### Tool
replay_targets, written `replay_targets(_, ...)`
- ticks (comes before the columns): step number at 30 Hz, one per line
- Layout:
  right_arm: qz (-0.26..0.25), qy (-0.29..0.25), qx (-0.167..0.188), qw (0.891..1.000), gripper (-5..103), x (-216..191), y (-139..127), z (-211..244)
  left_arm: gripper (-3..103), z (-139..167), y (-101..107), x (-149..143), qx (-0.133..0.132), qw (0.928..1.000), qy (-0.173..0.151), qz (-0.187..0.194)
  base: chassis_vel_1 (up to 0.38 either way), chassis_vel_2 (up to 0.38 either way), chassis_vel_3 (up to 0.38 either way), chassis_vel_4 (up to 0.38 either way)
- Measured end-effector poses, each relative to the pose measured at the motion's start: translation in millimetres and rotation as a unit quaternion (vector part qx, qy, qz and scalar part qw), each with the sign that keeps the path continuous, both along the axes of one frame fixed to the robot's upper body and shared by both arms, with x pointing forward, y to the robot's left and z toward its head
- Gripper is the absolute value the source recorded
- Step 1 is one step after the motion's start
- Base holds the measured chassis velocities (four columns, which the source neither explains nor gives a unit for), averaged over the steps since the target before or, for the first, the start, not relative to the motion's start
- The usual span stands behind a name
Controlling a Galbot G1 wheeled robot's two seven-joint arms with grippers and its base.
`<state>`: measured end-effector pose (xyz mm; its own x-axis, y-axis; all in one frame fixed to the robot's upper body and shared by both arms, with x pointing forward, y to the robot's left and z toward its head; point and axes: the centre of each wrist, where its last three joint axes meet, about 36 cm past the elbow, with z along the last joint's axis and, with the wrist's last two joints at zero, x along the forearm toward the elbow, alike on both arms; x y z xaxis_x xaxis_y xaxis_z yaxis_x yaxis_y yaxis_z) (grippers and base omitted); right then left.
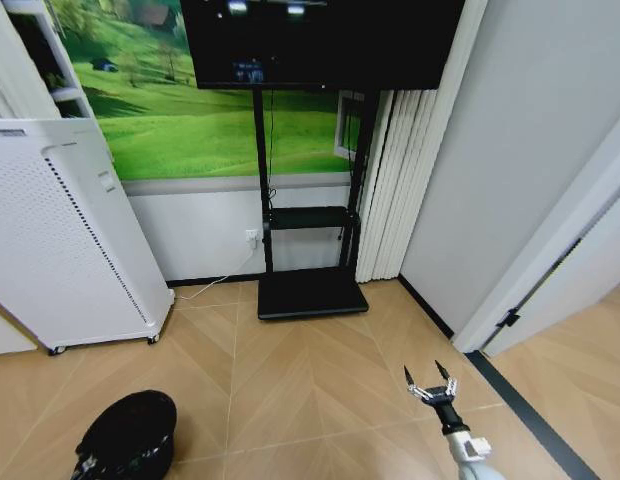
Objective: Pick up the trash bin and place the garbage on the floor into it.
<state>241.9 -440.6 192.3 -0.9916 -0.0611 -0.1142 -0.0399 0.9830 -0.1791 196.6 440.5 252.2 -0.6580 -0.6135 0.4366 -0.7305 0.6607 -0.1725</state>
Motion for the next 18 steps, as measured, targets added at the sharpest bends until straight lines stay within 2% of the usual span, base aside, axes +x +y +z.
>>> replay_targets(7,0.001,0.005,0.002,1.0,100,2,0,-5,7,-2,34,-1,0.011,0.9995,0.005,0.029,0.0,0.0,0.0,0.0)
replay_targets(18,0.001,0.008,0.0,1.0,100,4,-3,-6,7,1,48,4,0.016,0.9988,0.003,0.046,0.0,0.0,0.0,0.0)
